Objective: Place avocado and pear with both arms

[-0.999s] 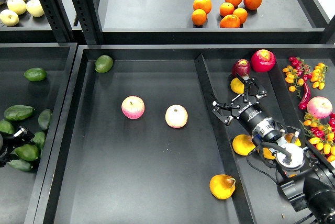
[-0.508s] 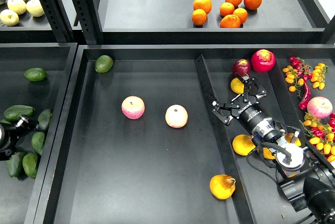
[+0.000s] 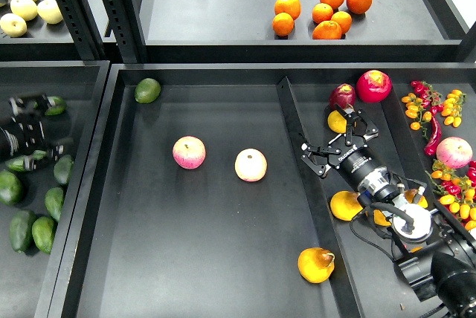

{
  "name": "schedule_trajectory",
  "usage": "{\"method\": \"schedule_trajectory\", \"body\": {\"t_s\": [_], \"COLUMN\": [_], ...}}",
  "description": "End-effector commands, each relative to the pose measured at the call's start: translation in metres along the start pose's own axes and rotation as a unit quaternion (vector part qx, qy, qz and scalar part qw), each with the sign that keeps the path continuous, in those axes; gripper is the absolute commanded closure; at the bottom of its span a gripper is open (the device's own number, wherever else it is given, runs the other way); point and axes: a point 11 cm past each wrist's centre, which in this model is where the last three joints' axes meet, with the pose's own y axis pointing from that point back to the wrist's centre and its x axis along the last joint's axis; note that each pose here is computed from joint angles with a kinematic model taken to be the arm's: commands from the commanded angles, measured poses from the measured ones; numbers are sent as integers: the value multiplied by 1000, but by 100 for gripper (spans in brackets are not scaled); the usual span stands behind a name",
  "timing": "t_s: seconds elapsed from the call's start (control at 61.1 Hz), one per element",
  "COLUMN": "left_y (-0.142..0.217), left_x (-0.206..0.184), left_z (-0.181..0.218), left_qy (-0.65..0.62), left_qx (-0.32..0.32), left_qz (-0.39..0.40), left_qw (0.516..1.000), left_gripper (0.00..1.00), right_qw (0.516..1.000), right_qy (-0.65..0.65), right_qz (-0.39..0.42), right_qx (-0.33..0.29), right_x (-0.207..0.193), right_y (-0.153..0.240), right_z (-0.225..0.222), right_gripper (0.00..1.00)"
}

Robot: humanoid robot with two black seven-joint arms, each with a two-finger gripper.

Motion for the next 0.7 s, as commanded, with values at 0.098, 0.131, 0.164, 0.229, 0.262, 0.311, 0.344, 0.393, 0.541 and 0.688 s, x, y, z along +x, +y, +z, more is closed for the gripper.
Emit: {"method": "schedule_trajectory", "body": {"t_s": [0.098,0.131,0.164,0.229,0.262,0.311,0.344,0.393,0.541,0.688], "left_y": [-23,-26,-29,-37,-41,-44,-47,-49,-57,-61], "left_x": [-34,-40,-47,-66,-76,-85,-93,-103,-134,-179], "left_z": [-3,-3,-6,-12,-16,-22,-27,-36,-60,-86], "left_qy": [90,100,109,127,135,144,151,160,192,233], "left_qx": [-58,-65,-70,-81,-84,-86,-87,-86,-85,-89], "left_qz": [-67,-77,-88,-114,-127,-139,-148,-160,-195,-241], "left_qw": [992,990,988,982,979,976,973,970,958,938], "left_gripper": [17,17,16,16,16,16,16,16,15,15], "right_qw": [1000,1000,1000,1000,1000,1000,1000,1000,1000,1000], "right_qy": [1,1,1,0,-1,0,0,-1,-1,-1], "right_qz": [-1,-1,-1,-1,0,0,1,1,0,1], "right_qx": [1,1,2,4,4,4,3,3,4,3], "right_x": [-1,-1,-1,-1,0,0,0,0,0,0], "right_y": [0,0,0,0,0,0,0,0,0,0], "right_z": [0,0,0,-2,-2,-2,-2,-2,-2,-1], "right_gripper": [0,0,0,0,0,0,0,0,0,0]}}
